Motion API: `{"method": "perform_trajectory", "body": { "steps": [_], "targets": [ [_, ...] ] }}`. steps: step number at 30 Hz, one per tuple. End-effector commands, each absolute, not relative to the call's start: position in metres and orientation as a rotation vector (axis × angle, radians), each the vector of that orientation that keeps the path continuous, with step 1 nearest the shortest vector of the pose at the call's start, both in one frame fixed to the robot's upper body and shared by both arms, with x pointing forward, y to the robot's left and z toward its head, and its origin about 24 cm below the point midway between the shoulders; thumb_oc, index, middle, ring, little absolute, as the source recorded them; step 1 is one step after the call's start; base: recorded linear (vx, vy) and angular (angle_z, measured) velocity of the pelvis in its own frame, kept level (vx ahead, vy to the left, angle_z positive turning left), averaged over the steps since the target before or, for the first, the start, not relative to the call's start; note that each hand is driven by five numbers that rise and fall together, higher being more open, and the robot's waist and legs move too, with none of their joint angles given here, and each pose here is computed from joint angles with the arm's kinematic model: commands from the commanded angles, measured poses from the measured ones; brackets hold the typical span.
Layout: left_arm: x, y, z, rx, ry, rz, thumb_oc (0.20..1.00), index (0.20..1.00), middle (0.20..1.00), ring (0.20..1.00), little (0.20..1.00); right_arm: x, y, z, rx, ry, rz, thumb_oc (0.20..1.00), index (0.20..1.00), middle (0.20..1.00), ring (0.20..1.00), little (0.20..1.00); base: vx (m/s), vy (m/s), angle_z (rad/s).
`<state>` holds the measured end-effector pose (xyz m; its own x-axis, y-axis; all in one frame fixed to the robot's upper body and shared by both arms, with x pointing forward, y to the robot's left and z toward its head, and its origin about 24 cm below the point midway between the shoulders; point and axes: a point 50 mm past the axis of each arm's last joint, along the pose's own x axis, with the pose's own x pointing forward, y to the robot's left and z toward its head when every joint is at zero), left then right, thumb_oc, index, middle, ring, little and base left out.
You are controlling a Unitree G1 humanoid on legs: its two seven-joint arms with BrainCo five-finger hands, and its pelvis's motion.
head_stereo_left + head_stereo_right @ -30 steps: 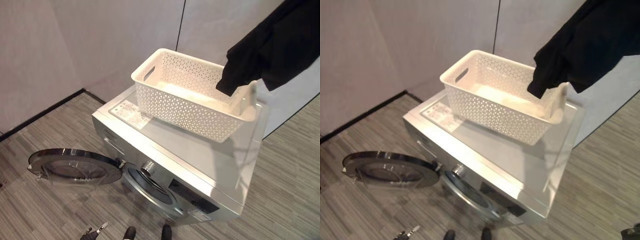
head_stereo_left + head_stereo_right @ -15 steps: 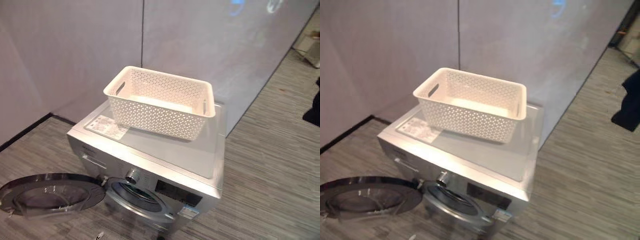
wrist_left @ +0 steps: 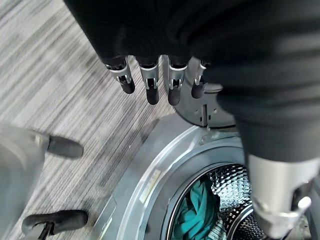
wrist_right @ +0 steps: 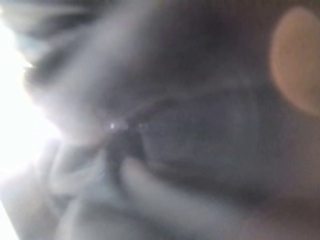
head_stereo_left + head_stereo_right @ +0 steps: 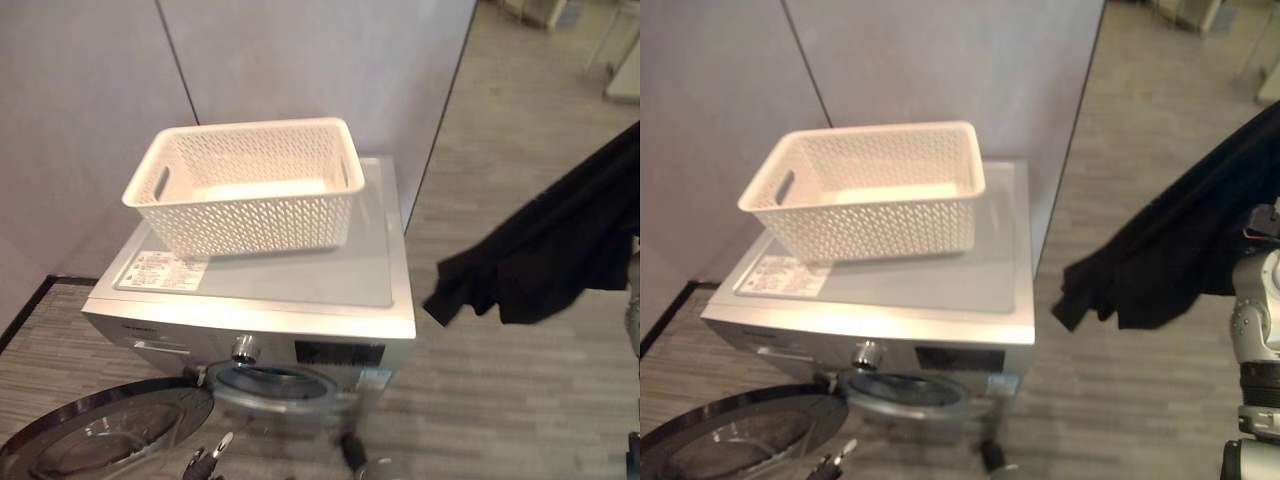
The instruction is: Grab the laundry basket,head to the washer,open it,put in the laundry and shut it.
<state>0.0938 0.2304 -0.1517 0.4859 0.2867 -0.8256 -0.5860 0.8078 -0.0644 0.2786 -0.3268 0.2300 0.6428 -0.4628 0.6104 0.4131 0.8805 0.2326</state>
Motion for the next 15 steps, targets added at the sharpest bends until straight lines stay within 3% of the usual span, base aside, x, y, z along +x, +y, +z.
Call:
{"method": "perform_trajectory", "body": {
  "steps": [1,9,15],
  "targets": [
    [0.092,0.261,-0.144,-0.326,0.875,0.633,1.0,1.0,1.0,1.0,1.0,0.275,-0.311,0.275,0.059,-0.928,-0.416,0.2,0.2,0.2,0.2,0.2,-0.31,-0.009,-1.03],
    [0.056,0.27,-0.152,-0.305,0.993,0.673,1.0,1.0,1.0,1.0,1.0,0.271,-0.315,0.236,0.035,-0.786,-0.406,0.2,0.2,0.2,0.2,0.2,-0.14,-0.118,-0.11],
    [0.059,0.261,-0.155,-0.317,1.012,0.642,1.0,1.0,1.0,1.0,1.0,0.273,-0.298,0.21,-0.022,-0.659,-0.272,0.2,0.2,0.2,0.2,0.2,-0.05,-0.213,-0.11]
  ]
}}
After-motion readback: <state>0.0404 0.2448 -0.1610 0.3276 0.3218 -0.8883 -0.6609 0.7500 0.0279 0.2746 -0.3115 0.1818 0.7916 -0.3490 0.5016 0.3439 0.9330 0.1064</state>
